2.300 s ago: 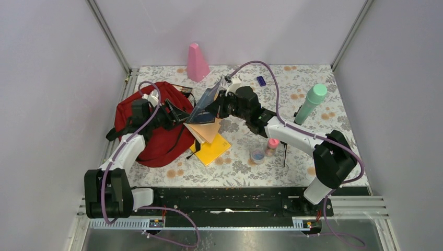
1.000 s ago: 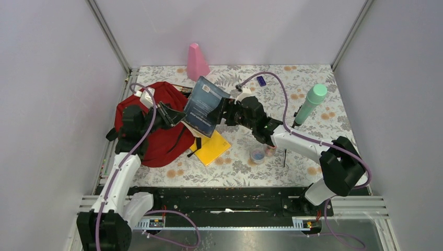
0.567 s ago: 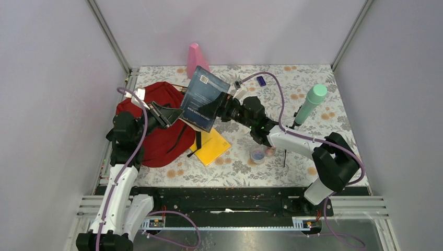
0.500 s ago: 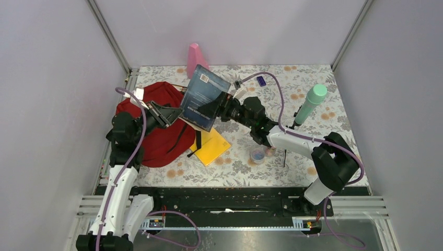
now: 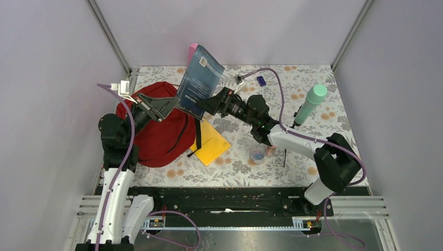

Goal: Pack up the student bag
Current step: Pick up the book from the center of the board.

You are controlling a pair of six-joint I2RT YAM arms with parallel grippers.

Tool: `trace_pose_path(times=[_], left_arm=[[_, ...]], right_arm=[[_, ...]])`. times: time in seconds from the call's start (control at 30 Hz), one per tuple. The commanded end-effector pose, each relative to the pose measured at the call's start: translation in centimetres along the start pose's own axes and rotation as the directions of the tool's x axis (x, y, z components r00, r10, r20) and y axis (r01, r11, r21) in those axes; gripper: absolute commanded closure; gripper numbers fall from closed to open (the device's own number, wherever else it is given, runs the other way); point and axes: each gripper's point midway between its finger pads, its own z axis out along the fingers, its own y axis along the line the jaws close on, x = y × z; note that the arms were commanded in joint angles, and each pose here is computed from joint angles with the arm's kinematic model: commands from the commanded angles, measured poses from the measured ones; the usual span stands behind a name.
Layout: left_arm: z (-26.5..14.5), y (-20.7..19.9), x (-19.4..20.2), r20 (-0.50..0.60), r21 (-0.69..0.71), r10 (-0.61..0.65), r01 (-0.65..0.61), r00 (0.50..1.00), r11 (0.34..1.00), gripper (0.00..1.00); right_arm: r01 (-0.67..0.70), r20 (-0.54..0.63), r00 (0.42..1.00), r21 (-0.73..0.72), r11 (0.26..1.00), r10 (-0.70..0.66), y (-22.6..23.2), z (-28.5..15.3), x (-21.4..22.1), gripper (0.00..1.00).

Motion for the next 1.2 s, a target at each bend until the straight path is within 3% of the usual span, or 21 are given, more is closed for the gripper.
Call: trace_pose_path(times=[0.0, 0.57, 0.7, 0.73, 0.97, 1.1, 1.13, 1.17], left_arm=[[-1.8, -10.3, -5.0, 0.184, 0.276, 0.139, -0.186, 0.973, 0.943, 1.00], [-3.2, -13.0, -4.8, 0.187, 0.373, 0.087, -0.153, 0.978, 0.915, 1.00], [-3.1, -12.5, -4.7, 0.191, 0.362, 0.083, -0.149, 0.978, 0.920, 1.00], [-3.1, -12.5, -4.8, 0.194, 0.364, 0.082, -0.149, 0.978, 0.920, 1.00], [-2.8, -11.5, -4.6, 0.193, 0.318, 0.118, -0.176, 0.974, 0.932, 1.00], [-2.4, -9.4, -4.0, 0.178, 0.236, 0.158, -0.198, 0.971, 0.951, 1.00], [-2.3, -8.9, -3.7, 0.165, 0.215, 0.179, -0.212, 0.970, 0.953, 0.96], [-2.2, -8.4, -3.4, 0.148, 0.195, 0.203, -0.229, 0.968, 0.954, 0.82]], right_arm=[[0.083, 0.078, 0.994, -0.175, 0.981, -0.070, 6.9, -0.4, -3.4, 0.00], [0.164, 0.142, 0.984, -0.467, 0.869, -0.109, 16.7, -0.8, -6.6, 0.00], [0.178, 0.161, 0.981, -0.486, 0.856, -0.113, 17.6, -1.4, -6.7, 0.05], [0.177, 0.163, 0.981, -0.487, 0.855, -0.110, 17.6, -1.5, -6.7, 0.09], [0.169, 0.172, 0.981, -0.507, 0.845, -0.093, 18.0, -2.4, -6.7, 0.65], [0.178, 0.176, 0.979, -0.494, 0.851, -0.103, 17.7, -2.7, -6.5, 0.86], [0.183, 0.175, 0.978, -0.487, 0.854, -0.109, 17.6, -2.7, -6.5, 0.91], [0.187, 0.171, 0.978, -0.475, 0.860, -0.118, 17.4, -2.7, -6.4, 0.94]])
